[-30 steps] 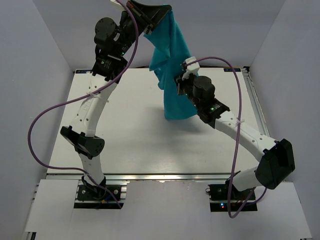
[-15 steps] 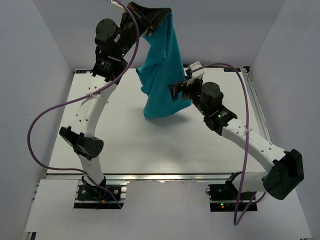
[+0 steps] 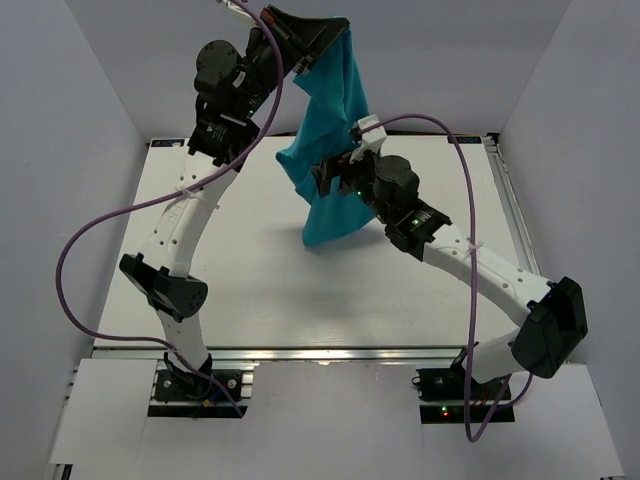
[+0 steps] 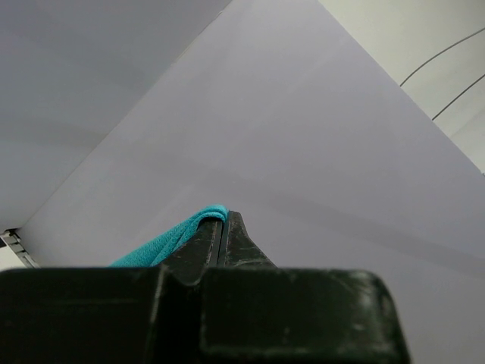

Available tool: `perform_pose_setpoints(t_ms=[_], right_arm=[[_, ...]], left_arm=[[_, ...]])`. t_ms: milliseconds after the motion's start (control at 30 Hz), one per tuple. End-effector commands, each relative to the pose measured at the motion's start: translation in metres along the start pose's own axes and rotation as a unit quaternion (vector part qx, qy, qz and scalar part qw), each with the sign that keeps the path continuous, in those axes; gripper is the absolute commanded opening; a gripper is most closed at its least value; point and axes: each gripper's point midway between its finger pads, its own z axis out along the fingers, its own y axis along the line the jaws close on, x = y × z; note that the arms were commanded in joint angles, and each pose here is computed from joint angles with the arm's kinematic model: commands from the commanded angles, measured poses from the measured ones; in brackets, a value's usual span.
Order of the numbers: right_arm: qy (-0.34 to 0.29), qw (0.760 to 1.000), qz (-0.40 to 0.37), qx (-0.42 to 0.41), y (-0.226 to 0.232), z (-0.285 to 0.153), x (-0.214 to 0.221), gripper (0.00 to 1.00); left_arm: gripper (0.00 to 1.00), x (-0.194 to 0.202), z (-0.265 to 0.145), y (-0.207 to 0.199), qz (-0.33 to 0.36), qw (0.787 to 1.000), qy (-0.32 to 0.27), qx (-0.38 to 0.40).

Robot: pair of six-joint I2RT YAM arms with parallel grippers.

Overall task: Fold and stack the t-shirts
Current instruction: Place the crumpled T-shirt at the center of the board.

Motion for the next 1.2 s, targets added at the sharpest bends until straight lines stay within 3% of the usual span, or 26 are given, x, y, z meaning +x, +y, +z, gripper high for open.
perform_pose_setpoints(t_ms=[0,100,167,233,267,367,567,633,800,833,900,1033,1167], right_arm=[[-0.030,0.998,0.036,0.040,-0.005,0.010,-0.028,0.89],[-0.022,0.997,0.034,0.068,-0.013,0.021,-0.018,0.83],[-0.019,0.997,0.028,0.074,-0.016,0.027,-0.013,0.70],[-0.012,0.997,0.024,0.074,-0.020,0.031,-0.006,0.45],[-0.010,0.997,0.025,0.069,-0.023,0.033,-0.005,0.26],[-0.009,0.999,0.020,0.046,-0.021,0.030,-0.006,0.00],[-0.024,0.999,-0.036,-0.006,-0.019,-0.007,-0.019,0.00],[-0.036,0.995,-0.066,-0.067,-0.007,-0.032,-0.026,0.00],[-0.047,0.968,-0.177,-0.170,-0.010,-0.094,-0.036,0.00],[-0.020,0.965,-0.183,-0.186,-0.018,-0.104,-0.024,0.00],[-0.012,0.953,-0.227,-0.202,-0.024,-0.123,-0.023,0.00],[0.016,0.933,-0.276,-0.229,-0.036,-0.158,-0.015,0.00],[0.015,0.910,-0.327,-0.255,-0.026,-0.196,-0.033,0.00]], left_arm=[[0.00,-0.017,-0.012,-0.042,0.013,0.999,-0.024,0.038],[0.00,-0.015,-0.012,-0.043,0.013,0.999,-0.022,0.039],[0.00,-0.016,-0.013,-0.044,0.015,0.999,-0.023,0.039],[0.00,-0.017,-0.015,-0.046,0.018,0.999,-0.024,0.040],[0.00,-0.018,-0.015,-0.047,0.019,0.999,-0.027,0.040],[0.00,-0.019,-0.019,-0.048,0.024,0.999,-0.029,0.037],[0.00,-0.027,-0.027,-0.051,0.057,0.997,-0.041,0.022],[0.00,-0.029,-0.030,-0.043,0.081,0.996,-0.043,-0.003],[0.00,-0.035,-0.048,-0.033,0.125,0.989,-0.050,-0.055],[0.00,-0.027,-0.052,-0.016,0.139,0.987,-0.033,-0.079],[0.00,-0.027,-0.064,-0.019,0.151,0.984,-0.028,-0.088],[0.00,0.001,-0.091,-0.004,0.138,0.984,0.023,-0.113],[0.00,0.013,-0.124,-0.030,0.096,0.990,0.053,-0.094]])
